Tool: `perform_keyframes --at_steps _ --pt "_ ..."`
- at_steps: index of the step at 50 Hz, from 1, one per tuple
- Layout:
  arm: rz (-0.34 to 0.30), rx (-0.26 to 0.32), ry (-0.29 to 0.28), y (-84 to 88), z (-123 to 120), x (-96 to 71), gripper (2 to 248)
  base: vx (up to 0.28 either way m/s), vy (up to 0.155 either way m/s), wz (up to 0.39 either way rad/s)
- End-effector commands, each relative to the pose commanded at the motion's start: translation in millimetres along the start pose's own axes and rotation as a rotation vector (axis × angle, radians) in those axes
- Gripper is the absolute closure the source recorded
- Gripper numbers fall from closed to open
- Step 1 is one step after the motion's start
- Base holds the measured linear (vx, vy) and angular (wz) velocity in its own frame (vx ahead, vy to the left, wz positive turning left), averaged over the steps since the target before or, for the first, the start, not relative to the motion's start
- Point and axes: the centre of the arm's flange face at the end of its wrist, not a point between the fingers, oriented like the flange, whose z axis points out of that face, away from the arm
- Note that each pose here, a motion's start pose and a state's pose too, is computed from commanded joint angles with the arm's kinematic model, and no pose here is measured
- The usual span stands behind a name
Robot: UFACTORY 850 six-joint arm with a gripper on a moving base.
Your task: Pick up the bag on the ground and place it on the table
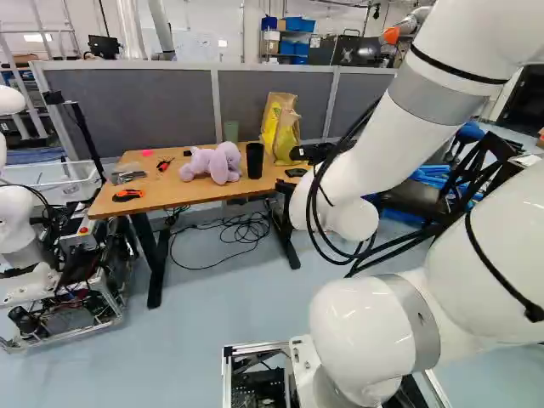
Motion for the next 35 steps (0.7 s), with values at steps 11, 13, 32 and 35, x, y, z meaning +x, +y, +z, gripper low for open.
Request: perform_keyframes --at_steps 11,13,32,35 --pt "0.000 0.000 0.007 -0.1 -4.7 -4.8 3 0.000 0.000 0.000" --pt "0.000 0.000 0.008 -0.1 -5.2 -5.3 3 0.000 0.000 0.000" --pt "0.000 0.000 0.009 -0.1 -5.8 -5.9 3 0.000 0.000 0.000" --pt "0.000 0.000 0.009 -0.1 -5.8 -5.9 3 0.000 0.000 0.000"
